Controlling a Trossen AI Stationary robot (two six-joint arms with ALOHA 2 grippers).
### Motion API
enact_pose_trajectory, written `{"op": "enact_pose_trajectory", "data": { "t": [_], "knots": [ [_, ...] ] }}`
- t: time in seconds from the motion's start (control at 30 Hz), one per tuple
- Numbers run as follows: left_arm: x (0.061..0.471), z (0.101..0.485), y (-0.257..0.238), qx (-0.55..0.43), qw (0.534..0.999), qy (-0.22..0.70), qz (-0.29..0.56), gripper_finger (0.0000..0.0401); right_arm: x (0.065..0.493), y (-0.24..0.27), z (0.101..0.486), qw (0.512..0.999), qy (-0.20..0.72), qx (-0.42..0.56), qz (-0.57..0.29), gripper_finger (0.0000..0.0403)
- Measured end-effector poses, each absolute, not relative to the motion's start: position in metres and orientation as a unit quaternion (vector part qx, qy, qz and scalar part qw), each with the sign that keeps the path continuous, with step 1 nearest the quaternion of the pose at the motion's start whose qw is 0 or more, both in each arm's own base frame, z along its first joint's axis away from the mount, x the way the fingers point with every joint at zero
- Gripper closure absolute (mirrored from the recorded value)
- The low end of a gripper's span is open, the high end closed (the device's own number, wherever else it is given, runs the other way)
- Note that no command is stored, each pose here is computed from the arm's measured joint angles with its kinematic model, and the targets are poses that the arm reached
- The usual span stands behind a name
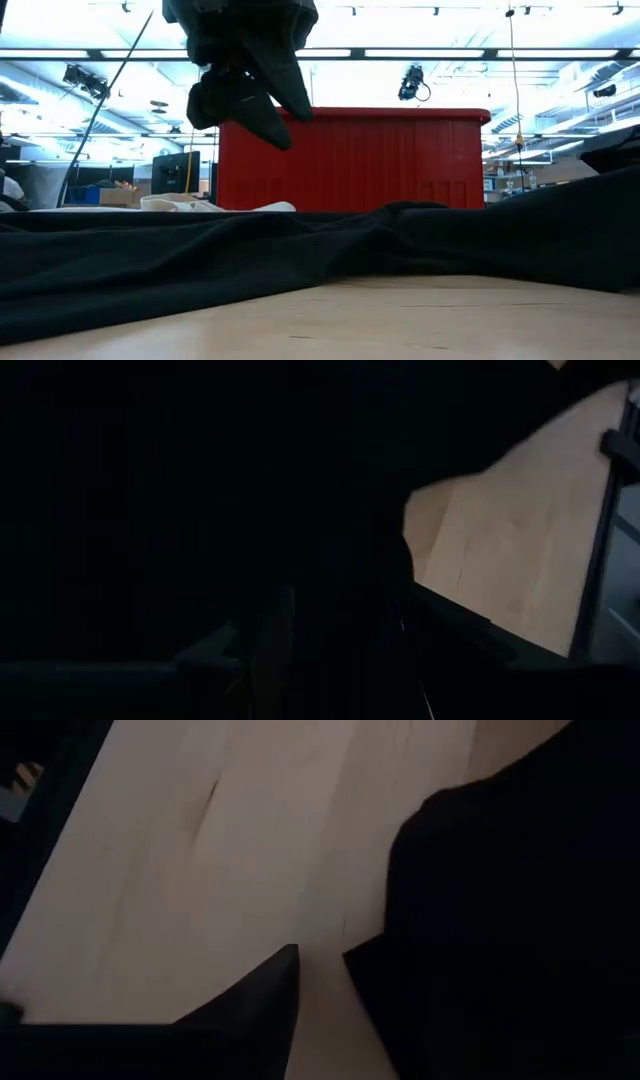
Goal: Fold Laundry from Bin
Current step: Fold the black shirt
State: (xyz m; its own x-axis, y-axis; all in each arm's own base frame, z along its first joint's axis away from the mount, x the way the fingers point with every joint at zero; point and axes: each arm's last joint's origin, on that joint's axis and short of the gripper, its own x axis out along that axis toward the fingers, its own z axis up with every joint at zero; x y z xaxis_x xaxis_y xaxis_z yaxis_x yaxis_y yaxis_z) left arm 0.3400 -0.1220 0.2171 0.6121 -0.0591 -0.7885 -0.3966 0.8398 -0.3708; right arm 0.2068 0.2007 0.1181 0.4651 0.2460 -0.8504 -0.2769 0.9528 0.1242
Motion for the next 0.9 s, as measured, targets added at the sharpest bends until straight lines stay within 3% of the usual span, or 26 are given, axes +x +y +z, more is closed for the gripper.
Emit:
{"op": "enact_pose_trajectory", "data": {
  "t": [0.1,0.3,0.53,0.7,0.9],
  "knots": [
    [0.339,0.216,-0.122,-0.267,0.853,0.439,0.095,0.0212,0.207,0.201,0.118,0.856,0.494,-0.001,0.152,0.0268],
    [0.337,0.214,-0.121,-0.263,0.847,0.451,0.103,0.0212,0.206,0.201,0.117,0.848,0.508,0.012,0.15,0.0388],
    [0.336,0.214,-0.121,-0.263,0.843,0.458,0.1,0.0212,0.207,0.191,0.129,0.826,0.532,0.063,0.175,0.0397],
    [0.335,0.214,-0.122,-0.268,0.84,0.464,0.09,0.0212,0.21,0.174,0.162,0.813,0.528,0.149,0.197,0.0398],
    [0.335,0.214,-0.123,-0.272,0.836,0.469,0.083,0.0212,0.196,0.142,0.198,0.834,0.508,0.18,0.114,0.04]
  ]
}}
